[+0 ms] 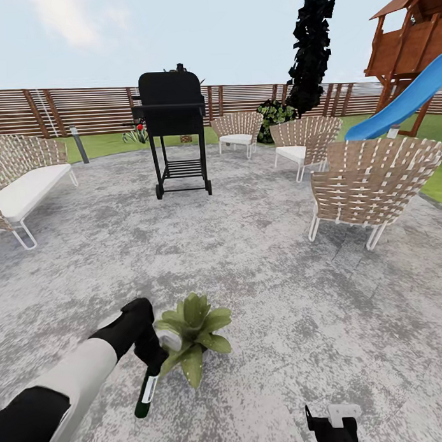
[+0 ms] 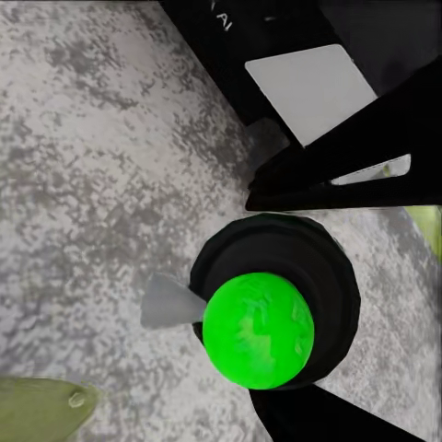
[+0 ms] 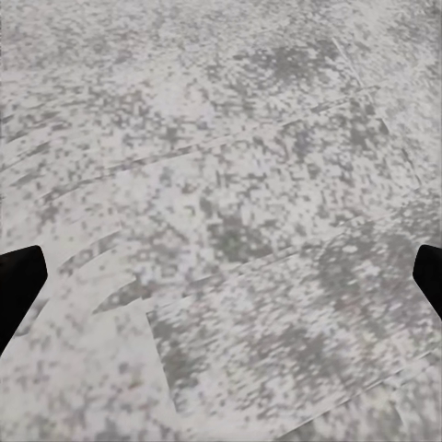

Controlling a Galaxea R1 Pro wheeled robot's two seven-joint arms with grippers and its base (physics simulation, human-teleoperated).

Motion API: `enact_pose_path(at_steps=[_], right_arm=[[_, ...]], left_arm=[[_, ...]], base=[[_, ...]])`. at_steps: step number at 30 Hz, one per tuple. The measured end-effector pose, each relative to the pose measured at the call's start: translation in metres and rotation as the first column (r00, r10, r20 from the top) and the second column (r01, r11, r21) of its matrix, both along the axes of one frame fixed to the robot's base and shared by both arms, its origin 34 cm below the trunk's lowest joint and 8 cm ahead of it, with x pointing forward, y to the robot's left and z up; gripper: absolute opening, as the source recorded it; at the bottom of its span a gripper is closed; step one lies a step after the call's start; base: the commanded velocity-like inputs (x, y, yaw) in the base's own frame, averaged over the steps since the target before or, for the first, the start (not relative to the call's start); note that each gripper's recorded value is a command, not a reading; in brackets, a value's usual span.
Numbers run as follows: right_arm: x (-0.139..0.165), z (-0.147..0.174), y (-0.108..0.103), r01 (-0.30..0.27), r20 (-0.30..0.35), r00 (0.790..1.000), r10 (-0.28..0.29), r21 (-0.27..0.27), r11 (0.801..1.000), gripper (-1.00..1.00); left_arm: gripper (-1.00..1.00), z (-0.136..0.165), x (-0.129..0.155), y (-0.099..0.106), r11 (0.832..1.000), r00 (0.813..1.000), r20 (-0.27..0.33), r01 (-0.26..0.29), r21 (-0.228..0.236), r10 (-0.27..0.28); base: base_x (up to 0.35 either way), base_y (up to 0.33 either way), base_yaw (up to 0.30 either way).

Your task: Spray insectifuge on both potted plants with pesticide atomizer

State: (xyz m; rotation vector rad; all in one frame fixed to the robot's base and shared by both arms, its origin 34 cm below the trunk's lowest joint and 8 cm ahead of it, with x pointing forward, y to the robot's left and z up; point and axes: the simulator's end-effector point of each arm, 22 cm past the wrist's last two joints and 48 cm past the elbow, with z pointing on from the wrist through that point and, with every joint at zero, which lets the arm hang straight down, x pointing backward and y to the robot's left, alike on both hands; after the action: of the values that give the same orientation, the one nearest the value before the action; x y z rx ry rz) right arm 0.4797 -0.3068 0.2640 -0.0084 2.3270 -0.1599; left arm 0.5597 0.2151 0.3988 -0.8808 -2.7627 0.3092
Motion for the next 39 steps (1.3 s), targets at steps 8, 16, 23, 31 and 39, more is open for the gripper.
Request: enact_pose_path(at_steps=[8, 16, 23, 31, 39], right_arm=[[0.0, 0.0, 0.0, -0.001, 0.0, 1.0, 0.001, 0.0, 1.0, 1.0], [0.0, 0.0, 0.001, -0.002, 0.0, 1.0, 0.002, 0.0, 1.0, 1.0], [0.0, 0.0, 0.001, -0.002, -0.001, 1.0, 0.002, 0.0, 1.0, 1.0], [0.0, 0.0, 0.001, -0.001, 0.0, 1.0, 0.001, 0.0, 1.0, 1.0], [0.0, 0.0, 0.0, -0.001, 0.0, 1.0, 0.001, 0.0, 1.0, 1.0]], left_arm=[[-1.0, -0.028, -0.045, 0.005, 1.0, 0.997, -0.072, 0.003, 0.02, -0.001], [-1.0, -0.023, -0.033, 0.025, 0.999, 0.999, -0.049, -0.02, 0.045, 0.022], [-1.0, -0.012, -0.014, 0.034, 0.998, 1.0, -0.015, -0.023, 0.058, 0.024], [-1.0, -0.014, -0.013, 0.037, 0.997, 1.0, -0.003, -0.013, 0.08, 0.013], [-1.0, -0.014, -0.01, 0.041, 0.996, 1.0, 0.007, -0.01, 0.087, 0.009]], base=[[0.0, 0.0, 0.0], [0.0, 0.0, 0.0], [0.0, 0.0, 0.0], [0.164, 0.0, 0.0], [0.042, 0.0, 0.0]])
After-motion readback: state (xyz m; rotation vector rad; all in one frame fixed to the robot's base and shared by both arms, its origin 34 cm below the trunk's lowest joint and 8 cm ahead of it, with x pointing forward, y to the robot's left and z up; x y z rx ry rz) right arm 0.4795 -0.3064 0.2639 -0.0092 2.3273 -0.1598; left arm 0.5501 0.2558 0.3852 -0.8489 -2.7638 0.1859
